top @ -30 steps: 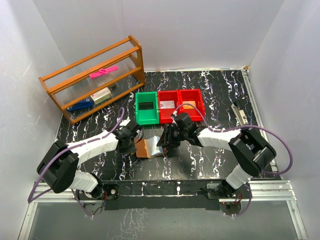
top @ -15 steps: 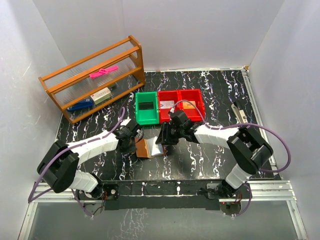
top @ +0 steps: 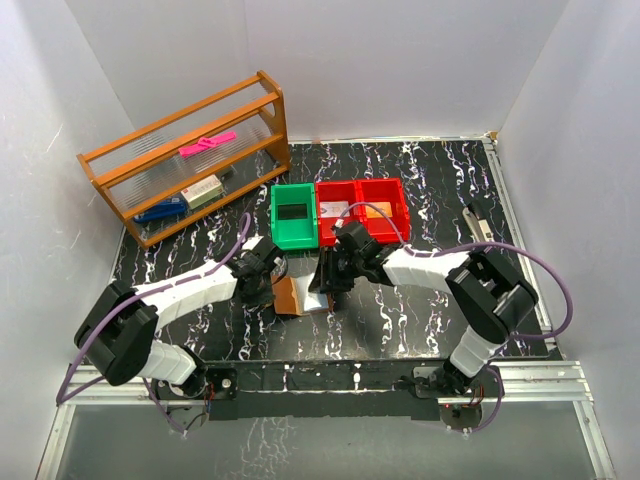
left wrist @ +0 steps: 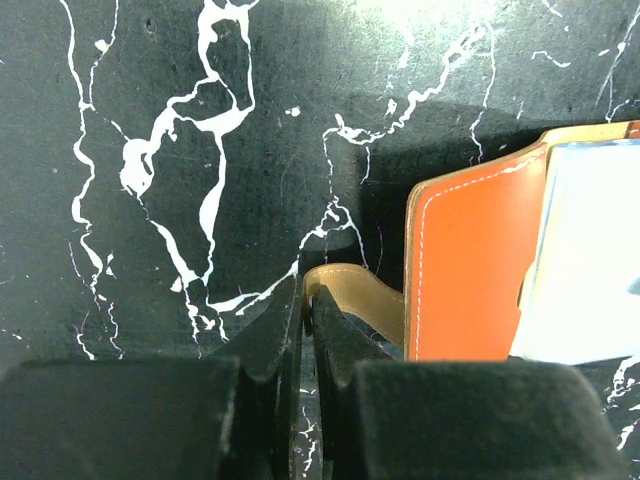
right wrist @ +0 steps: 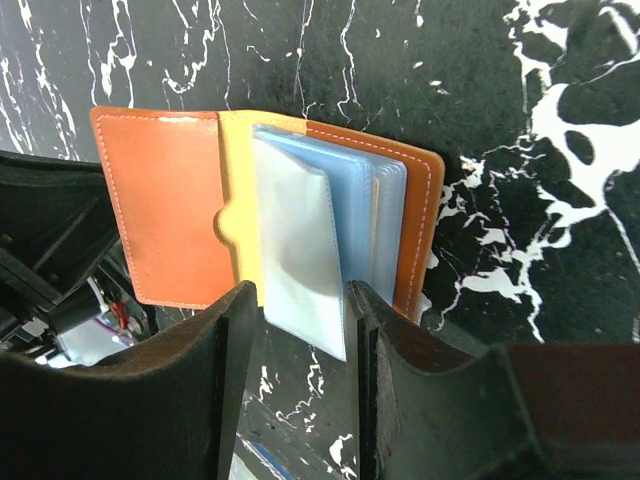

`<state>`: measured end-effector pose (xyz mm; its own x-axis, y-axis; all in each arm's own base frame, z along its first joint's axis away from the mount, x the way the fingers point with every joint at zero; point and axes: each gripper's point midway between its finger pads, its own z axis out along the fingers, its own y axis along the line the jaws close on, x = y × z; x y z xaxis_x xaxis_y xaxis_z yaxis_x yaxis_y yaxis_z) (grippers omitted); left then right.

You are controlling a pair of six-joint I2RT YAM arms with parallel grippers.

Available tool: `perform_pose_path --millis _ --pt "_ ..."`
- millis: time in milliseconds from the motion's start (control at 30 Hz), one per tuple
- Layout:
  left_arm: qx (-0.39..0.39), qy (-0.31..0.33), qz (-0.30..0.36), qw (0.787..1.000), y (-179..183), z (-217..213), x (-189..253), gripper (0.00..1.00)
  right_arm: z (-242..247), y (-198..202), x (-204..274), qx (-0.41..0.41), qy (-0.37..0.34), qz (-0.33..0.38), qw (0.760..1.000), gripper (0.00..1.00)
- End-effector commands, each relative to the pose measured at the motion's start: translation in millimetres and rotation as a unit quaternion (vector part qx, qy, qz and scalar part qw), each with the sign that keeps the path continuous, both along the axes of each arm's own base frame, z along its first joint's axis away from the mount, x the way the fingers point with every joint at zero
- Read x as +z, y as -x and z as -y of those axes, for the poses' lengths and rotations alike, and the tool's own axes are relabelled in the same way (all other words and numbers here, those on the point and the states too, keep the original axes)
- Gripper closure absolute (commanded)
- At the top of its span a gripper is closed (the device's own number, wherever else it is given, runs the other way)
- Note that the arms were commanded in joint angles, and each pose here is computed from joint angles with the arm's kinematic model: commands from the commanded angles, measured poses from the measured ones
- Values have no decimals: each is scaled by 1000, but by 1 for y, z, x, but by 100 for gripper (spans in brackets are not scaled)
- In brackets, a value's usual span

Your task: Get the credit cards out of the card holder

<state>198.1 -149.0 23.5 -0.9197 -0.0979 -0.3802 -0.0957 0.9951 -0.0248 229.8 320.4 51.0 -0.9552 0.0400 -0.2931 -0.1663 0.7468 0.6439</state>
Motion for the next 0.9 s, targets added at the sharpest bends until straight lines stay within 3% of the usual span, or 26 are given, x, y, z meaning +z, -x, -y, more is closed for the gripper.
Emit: perform_pose_path --millis 0,533,700,867 --pt "-6 9 2 1000 -4 6 6 100 -12 -8 4 2 -14 14 1000 62" --pt "-9 24 -9 1000 0 11 -6 100 -60 3 41 63 -114 17 991 61" --pt "-11 49 -3 999 -4 22 -7 100 -77 10 50 84 -126 27 988 61" --pt "2 52 -9 999 -2 22 -10 100 -74 12 28 61 -103 6 993 59"
